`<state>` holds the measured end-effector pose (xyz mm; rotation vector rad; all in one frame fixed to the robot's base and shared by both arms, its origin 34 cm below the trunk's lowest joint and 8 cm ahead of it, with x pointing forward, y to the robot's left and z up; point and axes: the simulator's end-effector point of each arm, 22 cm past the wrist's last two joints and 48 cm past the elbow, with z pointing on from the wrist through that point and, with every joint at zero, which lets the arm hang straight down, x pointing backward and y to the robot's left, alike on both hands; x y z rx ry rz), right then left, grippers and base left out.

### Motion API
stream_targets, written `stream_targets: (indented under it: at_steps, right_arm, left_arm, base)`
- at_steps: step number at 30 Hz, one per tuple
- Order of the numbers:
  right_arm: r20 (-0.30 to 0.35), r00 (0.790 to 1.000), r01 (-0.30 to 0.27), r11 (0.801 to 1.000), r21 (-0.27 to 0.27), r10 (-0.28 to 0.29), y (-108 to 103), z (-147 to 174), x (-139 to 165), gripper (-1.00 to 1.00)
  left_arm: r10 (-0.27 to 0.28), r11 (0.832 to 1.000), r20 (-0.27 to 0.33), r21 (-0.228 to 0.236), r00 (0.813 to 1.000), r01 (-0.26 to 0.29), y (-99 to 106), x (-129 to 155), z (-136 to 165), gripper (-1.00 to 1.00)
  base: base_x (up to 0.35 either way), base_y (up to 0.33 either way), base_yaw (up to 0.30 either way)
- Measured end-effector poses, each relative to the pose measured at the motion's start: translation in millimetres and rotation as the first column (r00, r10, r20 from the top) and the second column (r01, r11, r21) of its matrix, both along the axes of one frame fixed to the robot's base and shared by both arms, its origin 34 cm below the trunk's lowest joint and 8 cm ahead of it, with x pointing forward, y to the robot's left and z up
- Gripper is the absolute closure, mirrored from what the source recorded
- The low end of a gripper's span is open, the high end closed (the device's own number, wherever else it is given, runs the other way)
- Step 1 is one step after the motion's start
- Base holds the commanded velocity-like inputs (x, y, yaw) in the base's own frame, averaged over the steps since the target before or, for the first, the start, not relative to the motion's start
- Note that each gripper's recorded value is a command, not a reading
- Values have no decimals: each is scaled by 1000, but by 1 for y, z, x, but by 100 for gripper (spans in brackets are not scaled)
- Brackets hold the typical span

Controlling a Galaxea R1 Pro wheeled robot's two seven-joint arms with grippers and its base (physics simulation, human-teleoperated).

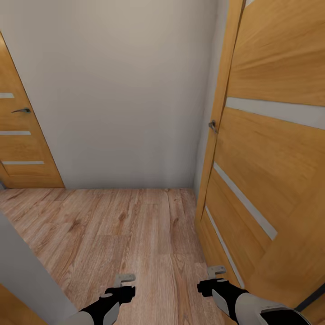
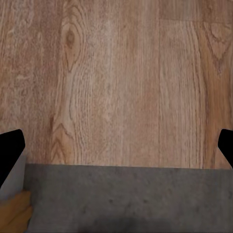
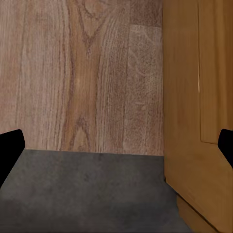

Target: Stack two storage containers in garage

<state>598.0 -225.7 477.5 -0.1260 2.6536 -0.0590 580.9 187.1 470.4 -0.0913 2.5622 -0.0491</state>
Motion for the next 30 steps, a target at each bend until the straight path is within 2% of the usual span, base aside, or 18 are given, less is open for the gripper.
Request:
stream_targets:
  at_steps: [12, 23, 30]
  right_arm:
    - [0, 1000, 0, 1000, 0, 0, 0, 0, 0, -100]
    - [0, 1000, 0, 1000, 0, 0, 0, 0, 0, -100]
    - [1, 1000, 0, 1000, 0, 0, 0, 0, 0, -100]
  left_arm:
    - [0, 1000, 0, 0, 1000, 0, 0, 0, 0, -100]
    - [0, 1000, 0, 0, 1000, 0, 0, 0, 0, -100]
    - [0, 1000, 0, 0, 1000, 0, 0, 0, 0, -100]
  base:
    - [156, -35, 0]
    - [61, -6, 0]
    - [254, 0, 0]
